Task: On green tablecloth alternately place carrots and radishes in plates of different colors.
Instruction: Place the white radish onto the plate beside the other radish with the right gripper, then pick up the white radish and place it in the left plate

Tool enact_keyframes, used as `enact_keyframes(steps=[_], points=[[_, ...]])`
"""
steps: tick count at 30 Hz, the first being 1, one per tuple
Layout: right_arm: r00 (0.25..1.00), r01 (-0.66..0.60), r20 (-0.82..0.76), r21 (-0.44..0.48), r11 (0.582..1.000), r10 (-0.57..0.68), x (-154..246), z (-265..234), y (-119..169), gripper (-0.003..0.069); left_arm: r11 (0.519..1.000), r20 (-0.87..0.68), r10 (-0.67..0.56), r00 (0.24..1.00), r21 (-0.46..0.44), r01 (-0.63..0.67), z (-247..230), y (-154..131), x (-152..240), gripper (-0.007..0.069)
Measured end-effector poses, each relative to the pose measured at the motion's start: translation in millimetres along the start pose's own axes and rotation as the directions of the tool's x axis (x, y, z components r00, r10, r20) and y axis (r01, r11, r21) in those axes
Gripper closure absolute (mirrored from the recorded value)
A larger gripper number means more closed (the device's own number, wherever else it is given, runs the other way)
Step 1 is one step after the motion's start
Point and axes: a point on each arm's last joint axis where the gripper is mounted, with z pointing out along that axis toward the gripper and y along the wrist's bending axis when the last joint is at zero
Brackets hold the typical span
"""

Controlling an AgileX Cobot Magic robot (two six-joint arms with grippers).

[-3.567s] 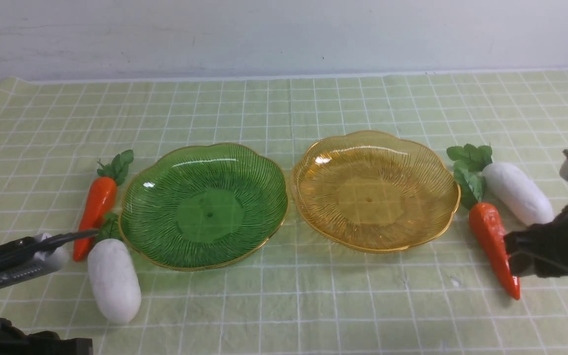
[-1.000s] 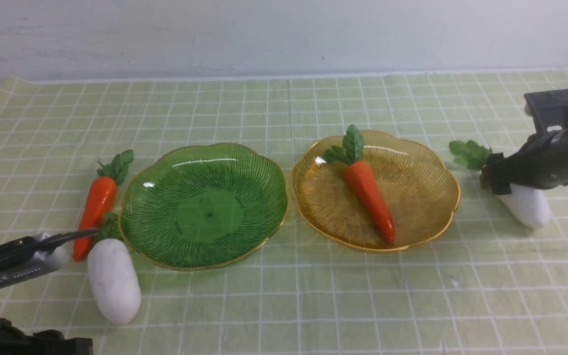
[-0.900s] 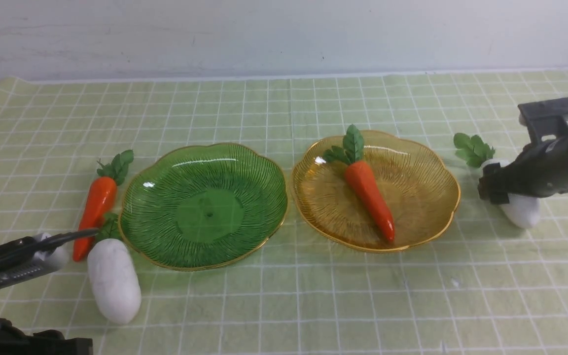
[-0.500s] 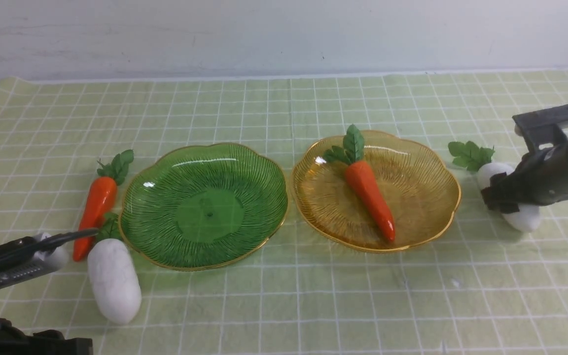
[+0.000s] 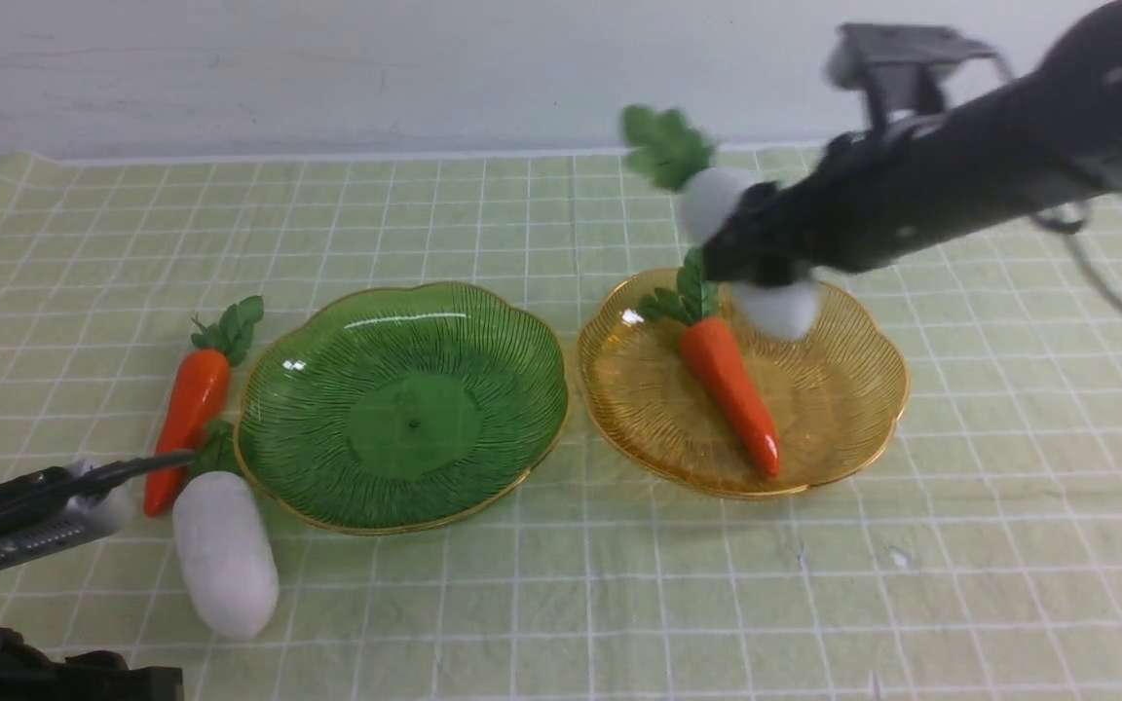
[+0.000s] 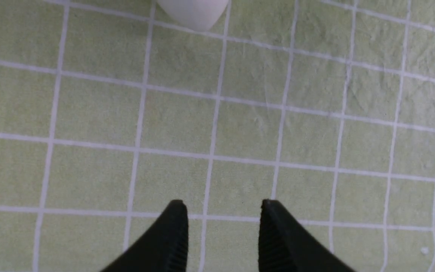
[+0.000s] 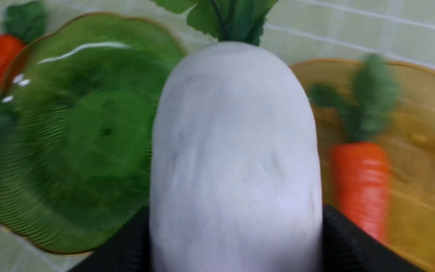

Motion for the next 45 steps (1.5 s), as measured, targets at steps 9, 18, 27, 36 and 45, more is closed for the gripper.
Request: enact_keyframes(steps=[9,18,27,36,45], points=[[0.974,0.155,0.162,0.029,0.987,-0.158,22.3,90.9,77.1,0.0197,1.0,0.0,0.0,1.0,0.0,0.0,0.0,0.0,0.0,0.0381],[0.97,0.146,0.187,0.066,0.987,-0.156,30.7,109.4,76.1,0.0069,1.0,-0.029,0.0,1.0,-0.004,0.0,0.0,0.4,2.7,0.0381],[0.96,0.229,0.176,-0.049,0.972,-0.217,-0.8,29.9,94.6,0.0125,1.0,-0.028,0.003,1.0,-0.008,-0.004,-0.4,0.6,2.3,0.0381],[0.953,0.279,-0.094,-0.082,0.957,-0.287,0.9,-108.5,58.6,0.0393,0.998,0.092,0.016,0.996,-0.065,-0.01,-21.7,-5.2,-27.7,0.038],[0.955,0.09,-0.293,0.149,0.985,-0.043,41.6,-168.4,6.3,0.0665,0.989,0.071,0.017,0.997,-0.151,-0.006,14.5,-1.6,-62.0,0.0256]])
